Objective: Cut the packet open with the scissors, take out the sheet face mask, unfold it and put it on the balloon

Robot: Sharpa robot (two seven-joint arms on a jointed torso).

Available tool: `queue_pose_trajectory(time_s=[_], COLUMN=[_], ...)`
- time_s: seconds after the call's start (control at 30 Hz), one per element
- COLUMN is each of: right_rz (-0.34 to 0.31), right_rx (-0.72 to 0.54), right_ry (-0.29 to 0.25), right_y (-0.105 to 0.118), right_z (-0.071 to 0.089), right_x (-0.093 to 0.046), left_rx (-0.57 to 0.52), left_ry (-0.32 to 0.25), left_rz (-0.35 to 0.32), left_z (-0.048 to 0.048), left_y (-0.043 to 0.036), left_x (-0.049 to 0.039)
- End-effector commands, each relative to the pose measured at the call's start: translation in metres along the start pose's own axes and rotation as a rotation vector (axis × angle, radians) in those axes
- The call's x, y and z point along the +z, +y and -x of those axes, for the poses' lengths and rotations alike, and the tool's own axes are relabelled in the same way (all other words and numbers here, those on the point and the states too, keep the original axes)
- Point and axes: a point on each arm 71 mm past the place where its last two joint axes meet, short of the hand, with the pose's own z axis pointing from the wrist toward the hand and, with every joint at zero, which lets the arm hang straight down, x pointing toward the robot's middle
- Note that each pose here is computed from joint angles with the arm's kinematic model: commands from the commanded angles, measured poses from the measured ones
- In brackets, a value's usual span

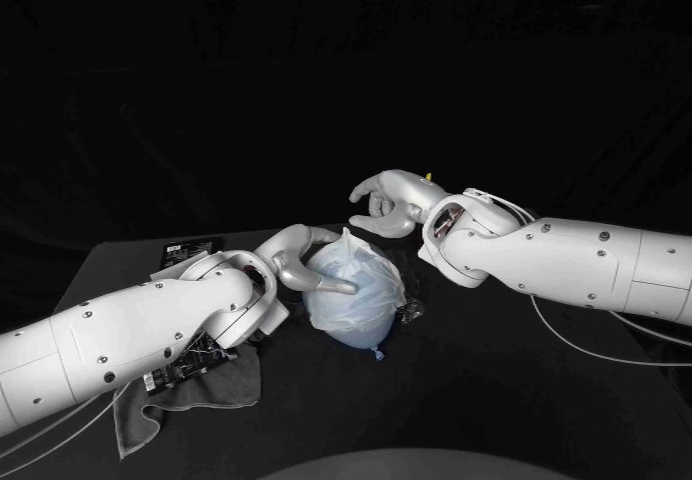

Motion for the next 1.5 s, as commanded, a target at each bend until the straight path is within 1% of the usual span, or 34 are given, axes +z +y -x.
queue_pose_trajectory(time_s=[0.03,0.23,0.37,0.5,0.7,1.03,1.3,1.5], right_rz=[-0.016,-0.031,-0.046,-0.071,-0.118,-0.152,-0.153,-0.152], right_rx=[0.089,0.245,0.335,0.394,0.466,0.493,0.497,0.501], right_ry=[0.02,-0.072,-0.099,-0.096,-0.073,-0.04,-0.042,-0.029], right_y=[-0.003,-0.013,-0.018,-0.022,-0.027,-0.027,-0.026,-0.025], right_z=[0.0,0.011,0.016,0.014,0.003,-0.01,-0.014,-0.016], right_x=[-0.001,-0.01,-0.019,-0.026,-0.032,-0.027,-0.025,-0.024], left_rx=[-0.005,-0.02,-0.039,-0.059,-0.086,-0.115,-0.135,-0.154], left_ry=[0.016,0.004,-0.014,-0.022,-0.028,-0.04,-0.054,-0.065], left_rz=[0.004,0.0,-0.016,-0.035,-0.062,-0.084,-0.094,-0.11], left_z=[-0.0019,-0.0004,0.0017,0.0031,0.0039,0.0069,0.0108,0.0127], left_y=[0.0005,0.0006,0.0001,-0.0009,-0.0029,-0.0033,-0.0015,-0.0016], left_x=[-0.0004,-0.0013,-0.0027,-0.0043,-0.0063,-0.0099,-0.0124,-0.0135])
